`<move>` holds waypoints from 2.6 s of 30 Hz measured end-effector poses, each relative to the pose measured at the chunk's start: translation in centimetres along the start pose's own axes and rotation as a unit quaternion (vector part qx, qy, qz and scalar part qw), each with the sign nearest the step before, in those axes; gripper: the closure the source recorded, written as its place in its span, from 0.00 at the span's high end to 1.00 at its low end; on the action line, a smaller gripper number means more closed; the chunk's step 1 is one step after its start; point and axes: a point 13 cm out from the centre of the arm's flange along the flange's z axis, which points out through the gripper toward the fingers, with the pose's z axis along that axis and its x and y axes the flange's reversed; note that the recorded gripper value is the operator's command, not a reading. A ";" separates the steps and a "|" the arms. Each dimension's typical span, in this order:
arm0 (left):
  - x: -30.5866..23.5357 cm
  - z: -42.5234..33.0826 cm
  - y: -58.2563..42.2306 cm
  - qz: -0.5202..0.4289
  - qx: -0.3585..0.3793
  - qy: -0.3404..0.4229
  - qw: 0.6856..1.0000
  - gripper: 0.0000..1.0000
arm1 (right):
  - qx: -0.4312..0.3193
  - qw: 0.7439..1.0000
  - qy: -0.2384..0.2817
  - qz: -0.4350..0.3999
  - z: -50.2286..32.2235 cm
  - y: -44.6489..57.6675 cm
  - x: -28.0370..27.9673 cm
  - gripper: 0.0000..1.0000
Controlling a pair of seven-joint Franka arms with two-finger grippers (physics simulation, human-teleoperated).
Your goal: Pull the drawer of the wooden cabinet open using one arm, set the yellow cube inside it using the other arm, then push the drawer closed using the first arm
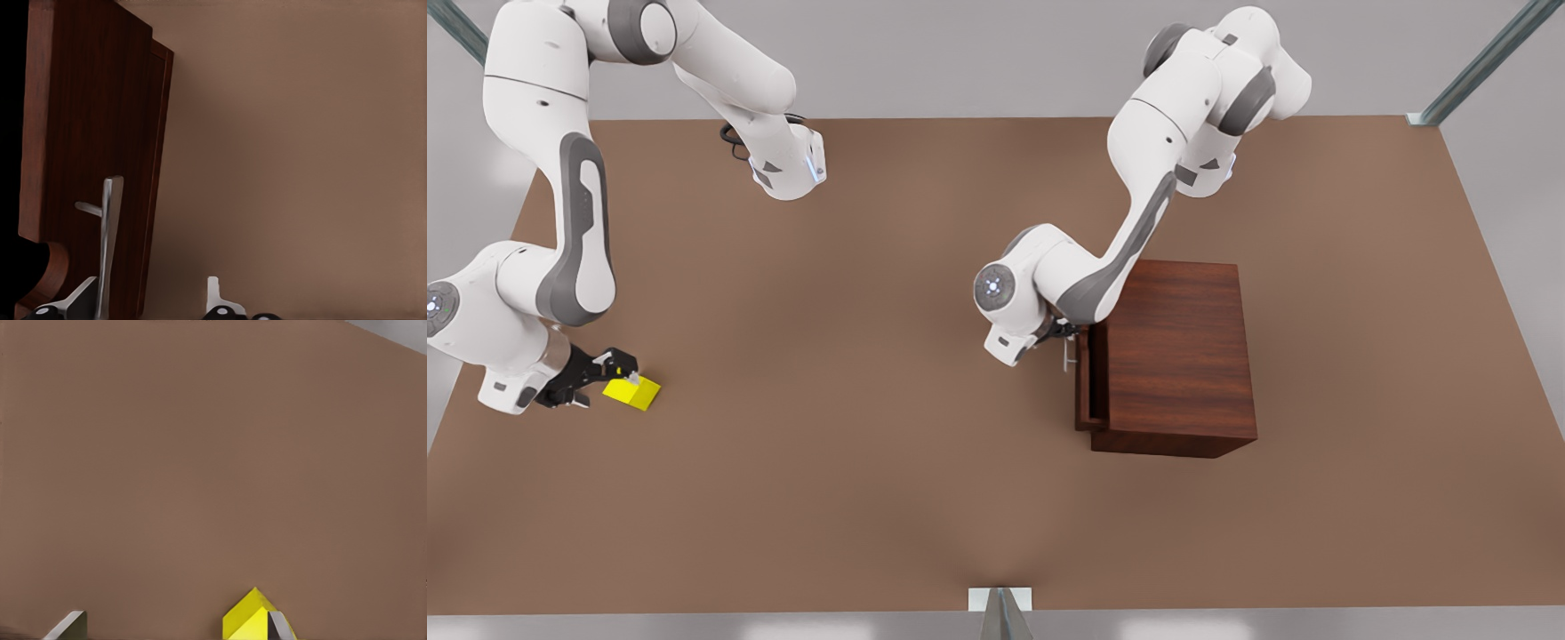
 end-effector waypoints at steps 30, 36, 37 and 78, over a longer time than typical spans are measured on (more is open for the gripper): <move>5.7 -17.1 -2.2 0.017 0.090 -0.030 0.995 1.00 | -0.060 0.909 0.016 -0.412 12.2 -3.0 9.6 1.00; -11.7 -14.3 25.4 -0.131 0.111 0.043 0.984 1.00 | -0.056 0.907 0.013 -0.417 13.6 -4.1 11.0 1.00; -13.0 -13.8 29.4 -0.143 0.115 0.048 0.982 1.00 | -0.057 0.908 0.012 -0.415 14.2 -4.2 11.5 1.00; -11.0 -12.6 37.1 0.030 0.167 0.034 0.985 1.00 | -0.034 0.944 0.021 -0.329 20.2 -7.6 15.1 0.72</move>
